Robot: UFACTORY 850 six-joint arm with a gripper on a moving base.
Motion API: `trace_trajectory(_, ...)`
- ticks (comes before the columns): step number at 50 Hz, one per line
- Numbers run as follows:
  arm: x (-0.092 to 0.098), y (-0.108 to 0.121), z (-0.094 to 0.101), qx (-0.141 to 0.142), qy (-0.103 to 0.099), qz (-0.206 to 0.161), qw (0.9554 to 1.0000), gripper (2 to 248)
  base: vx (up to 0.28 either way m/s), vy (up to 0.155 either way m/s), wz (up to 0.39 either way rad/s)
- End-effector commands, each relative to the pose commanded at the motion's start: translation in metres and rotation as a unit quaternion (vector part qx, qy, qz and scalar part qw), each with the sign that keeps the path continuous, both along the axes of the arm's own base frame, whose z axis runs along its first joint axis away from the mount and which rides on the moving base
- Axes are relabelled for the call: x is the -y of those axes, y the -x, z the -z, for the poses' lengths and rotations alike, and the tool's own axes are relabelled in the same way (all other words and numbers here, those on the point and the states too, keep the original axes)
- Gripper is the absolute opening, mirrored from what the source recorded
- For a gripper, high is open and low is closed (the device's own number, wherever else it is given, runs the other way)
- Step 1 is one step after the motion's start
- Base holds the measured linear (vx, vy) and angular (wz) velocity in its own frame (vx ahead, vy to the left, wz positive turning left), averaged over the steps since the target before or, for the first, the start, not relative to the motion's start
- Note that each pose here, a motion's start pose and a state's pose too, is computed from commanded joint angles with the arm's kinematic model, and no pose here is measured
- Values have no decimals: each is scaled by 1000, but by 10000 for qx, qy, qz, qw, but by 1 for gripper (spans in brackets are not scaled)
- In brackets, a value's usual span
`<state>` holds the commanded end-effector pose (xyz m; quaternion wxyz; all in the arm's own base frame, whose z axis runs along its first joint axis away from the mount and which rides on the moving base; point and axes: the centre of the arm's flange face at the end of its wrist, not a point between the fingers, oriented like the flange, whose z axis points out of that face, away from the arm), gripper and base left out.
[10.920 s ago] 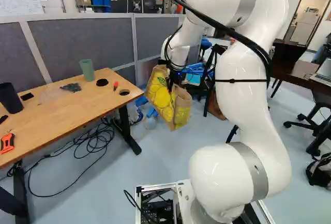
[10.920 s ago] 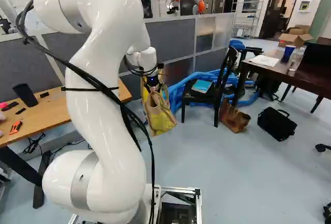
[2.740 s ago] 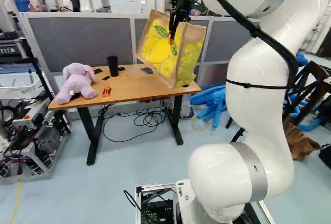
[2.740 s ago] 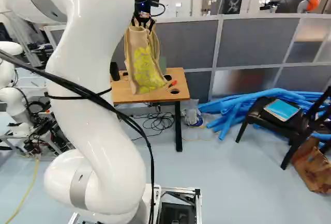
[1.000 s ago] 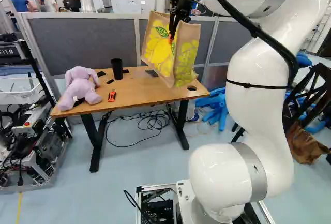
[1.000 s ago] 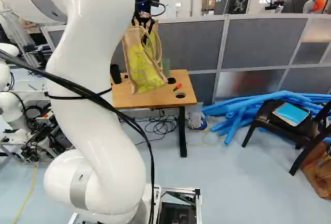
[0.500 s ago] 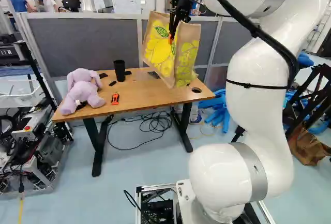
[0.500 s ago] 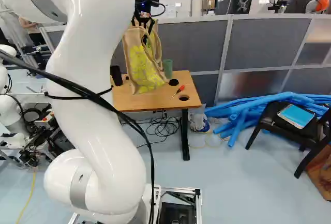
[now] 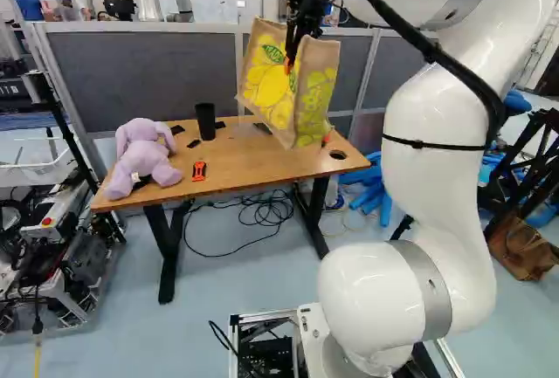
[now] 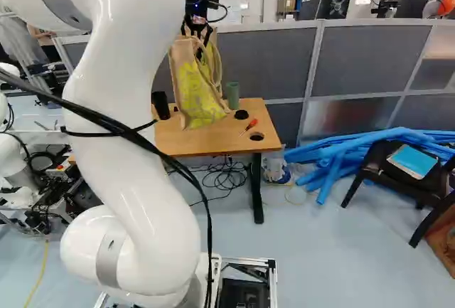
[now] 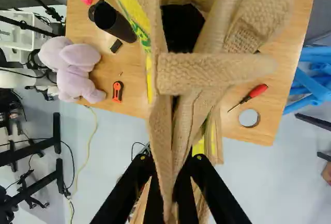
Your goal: Pick up the bag on the ground and place it on the table
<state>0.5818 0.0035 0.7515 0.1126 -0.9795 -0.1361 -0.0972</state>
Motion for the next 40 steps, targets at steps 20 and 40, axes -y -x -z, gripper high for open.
trace_trajectory(20,0,0,0,85,55,-328,9994,23,0,0,0)
trace_trajectory(40,0,0,0,337,218,-1302,9907,23,0,0,0)
